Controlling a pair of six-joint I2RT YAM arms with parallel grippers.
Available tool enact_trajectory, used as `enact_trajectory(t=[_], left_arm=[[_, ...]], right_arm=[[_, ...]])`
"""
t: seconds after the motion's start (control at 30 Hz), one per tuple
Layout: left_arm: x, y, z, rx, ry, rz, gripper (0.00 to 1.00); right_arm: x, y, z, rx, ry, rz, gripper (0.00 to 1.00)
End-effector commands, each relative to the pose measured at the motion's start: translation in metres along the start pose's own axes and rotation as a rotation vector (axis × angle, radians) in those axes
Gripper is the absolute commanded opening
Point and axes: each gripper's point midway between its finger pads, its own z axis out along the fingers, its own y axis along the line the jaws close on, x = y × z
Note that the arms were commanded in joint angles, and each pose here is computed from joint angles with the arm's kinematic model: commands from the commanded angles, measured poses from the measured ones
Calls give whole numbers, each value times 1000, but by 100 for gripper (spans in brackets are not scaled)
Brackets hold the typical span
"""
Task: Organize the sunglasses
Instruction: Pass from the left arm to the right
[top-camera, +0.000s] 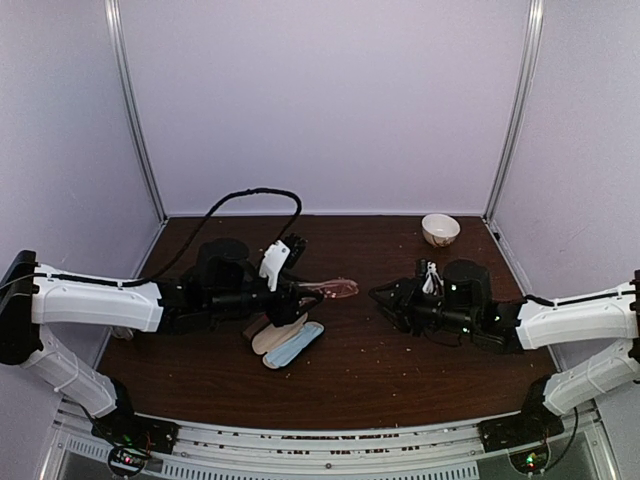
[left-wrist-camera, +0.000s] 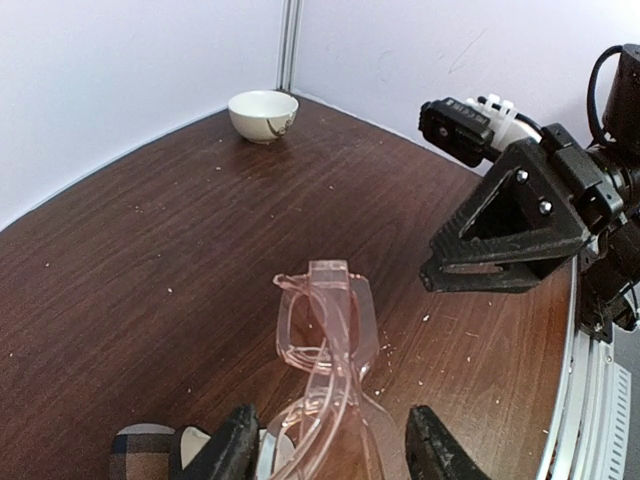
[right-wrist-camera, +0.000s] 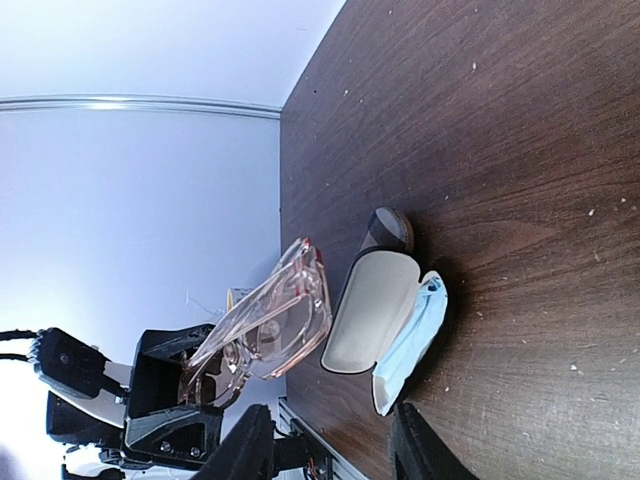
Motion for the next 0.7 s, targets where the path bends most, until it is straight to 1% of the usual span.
enact_trajectory(t=[0.0,0.3,0.5,0.67], left_arm=[[-22,1,-7,-5,-89,0,15],[-19,1,-7,-1,-90,-2,15],[-19,0,-6,2,-90,-2,15],[-18,0,-5,5,-90,-2,15]], right_arm=[[5,40,14,-162,22,87,40],[13,49,39,-241,69,194,34],[18,46,52,-245,94,232,29],[18,45,55,-247,95,240,16]])
